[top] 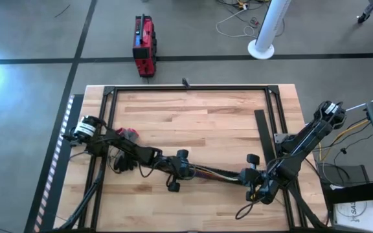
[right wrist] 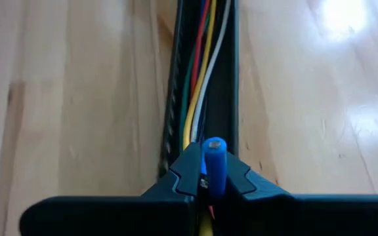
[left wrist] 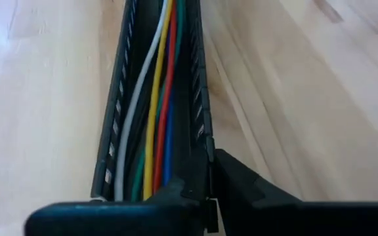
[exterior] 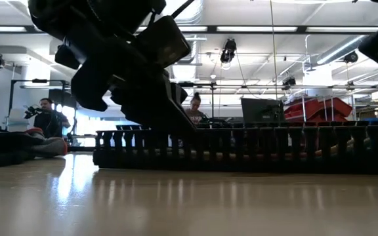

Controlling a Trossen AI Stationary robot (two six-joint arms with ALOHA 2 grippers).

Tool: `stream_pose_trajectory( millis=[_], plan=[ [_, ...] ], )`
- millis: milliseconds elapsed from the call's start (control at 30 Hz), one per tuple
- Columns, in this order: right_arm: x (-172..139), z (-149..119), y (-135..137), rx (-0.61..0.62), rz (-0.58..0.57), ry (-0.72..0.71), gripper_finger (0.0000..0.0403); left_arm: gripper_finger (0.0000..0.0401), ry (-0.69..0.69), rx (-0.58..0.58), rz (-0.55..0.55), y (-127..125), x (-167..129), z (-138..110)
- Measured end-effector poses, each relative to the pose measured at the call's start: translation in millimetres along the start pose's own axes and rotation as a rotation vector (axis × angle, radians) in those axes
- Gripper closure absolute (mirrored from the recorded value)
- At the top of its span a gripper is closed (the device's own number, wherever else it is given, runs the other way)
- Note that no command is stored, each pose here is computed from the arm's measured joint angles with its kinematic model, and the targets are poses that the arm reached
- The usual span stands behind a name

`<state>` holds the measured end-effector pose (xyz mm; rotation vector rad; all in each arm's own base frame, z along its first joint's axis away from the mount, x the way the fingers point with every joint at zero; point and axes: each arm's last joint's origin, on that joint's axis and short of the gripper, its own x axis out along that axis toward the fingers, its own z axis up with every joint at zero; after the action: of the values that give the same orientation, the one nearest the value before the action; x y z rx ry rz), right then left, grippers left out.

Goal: Ziptie cables
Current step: Put the zip-tied cable wires into the black cable duct

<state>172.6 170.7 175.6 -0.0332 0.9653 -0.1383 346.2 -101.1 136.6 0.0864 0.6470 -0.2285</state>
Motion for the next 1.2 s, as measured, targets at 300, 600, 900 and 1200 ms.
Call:
stream_pose_trajectory(
  millis=[300, 600, 900, 1200],
  plan=[
    [4.6, -10.7, -2.5, -0.088, -0.008, 0.019, 0.04, 0.0399, 0.052, 0.002, -0.052, -1.2, -9.4, 0.5],
    [13.9, -20.4, -7.9, -0.051, -0.05, -0.037, 0.0371, 0.04, 0.051, -0.098, -0.051, -0.3, -9.8, 1.1],
    [7.2, -10.2, -4.5, 0.048, -0.01, -0.027, 0.0248, 0.0396, 0.043, -0.12, -0.05, 0.2, -10.1, 2.2],
    [-19.5, -1.2, 6.8, 0.172, 0.056, 0.133, 0.0227, 0.0397, 0.044, -0.142, -0.047, 0.9, -10.2, 2.2]
  ],
)
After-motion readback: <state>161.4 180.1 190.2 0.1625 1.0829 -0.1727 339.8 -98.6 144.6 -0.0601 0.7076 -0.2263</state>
